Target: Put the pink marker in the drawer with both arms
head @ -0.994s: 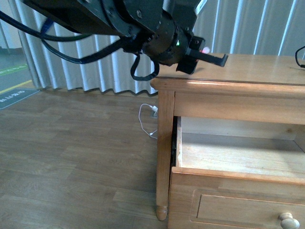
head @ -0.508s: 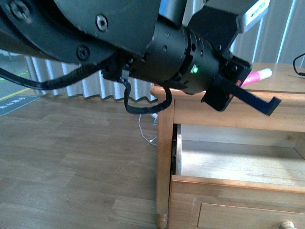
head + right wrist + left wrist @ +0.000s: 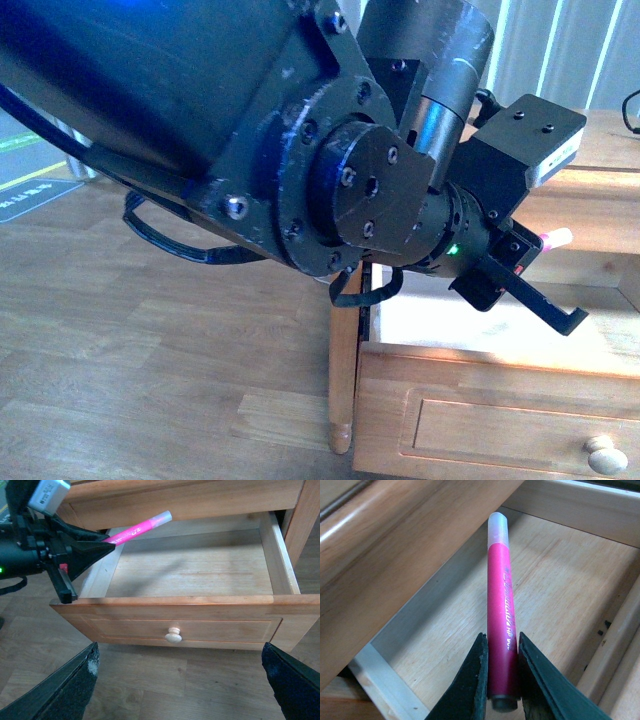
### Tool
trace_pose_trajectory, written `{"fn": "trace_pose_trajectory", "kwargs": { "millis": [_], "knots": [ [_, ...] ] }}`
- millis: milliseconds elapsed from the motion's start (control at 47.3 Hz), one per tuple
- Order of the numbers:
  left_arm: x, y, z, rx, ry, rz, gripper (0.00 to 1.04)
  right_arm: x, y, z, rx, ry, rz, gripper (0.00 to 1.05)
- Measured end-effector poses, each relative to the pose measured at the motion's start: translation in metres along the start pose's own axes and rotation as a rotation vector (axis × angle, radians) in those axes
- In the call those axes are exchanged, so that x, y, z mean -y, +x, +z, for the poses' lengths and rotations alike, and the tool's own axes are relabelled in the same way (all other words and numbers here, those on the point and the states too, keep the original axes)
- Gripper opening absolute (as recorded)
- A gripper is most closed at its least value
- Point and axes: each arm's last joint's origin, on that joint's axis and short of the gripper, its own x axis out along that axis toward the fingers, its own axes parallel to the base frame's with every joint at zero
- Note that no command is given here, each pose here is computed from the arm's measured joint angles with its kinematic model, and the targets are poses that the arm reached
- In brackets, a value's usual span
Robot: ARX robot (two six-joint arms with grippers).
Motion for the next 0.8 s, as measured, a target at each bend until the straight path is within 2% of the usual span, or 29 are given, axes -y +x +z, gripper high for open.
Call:
{"fn": "trace_pose_trajectory", "kwargs": {
  "millis": [360,465,592,804],
  "knots": [
    [0.008,0.021,-0.018,-0.058,-0.008,-0.023,0.16,0.0,0.0,0.0,0.0,0.0,0.0,0.96],
    [0.008,0.02,-0.017,-0.06,-0.005,-0.005,0.31,0.0,0.0,0.0,0.0,0.0,0.0,0.96],
    [0.006,0.013,-0.015,-0.073,0.003,0.071,0.49,0.0,0.0,0.0,0.0,0.0,0.0,0.96],
    [-0.005,-0.032,0.006,-0.052,-0.026,0.301,0.84,0.0,0.0,0.0,0.0,0.0,0.0,0.96]
  ]
}}
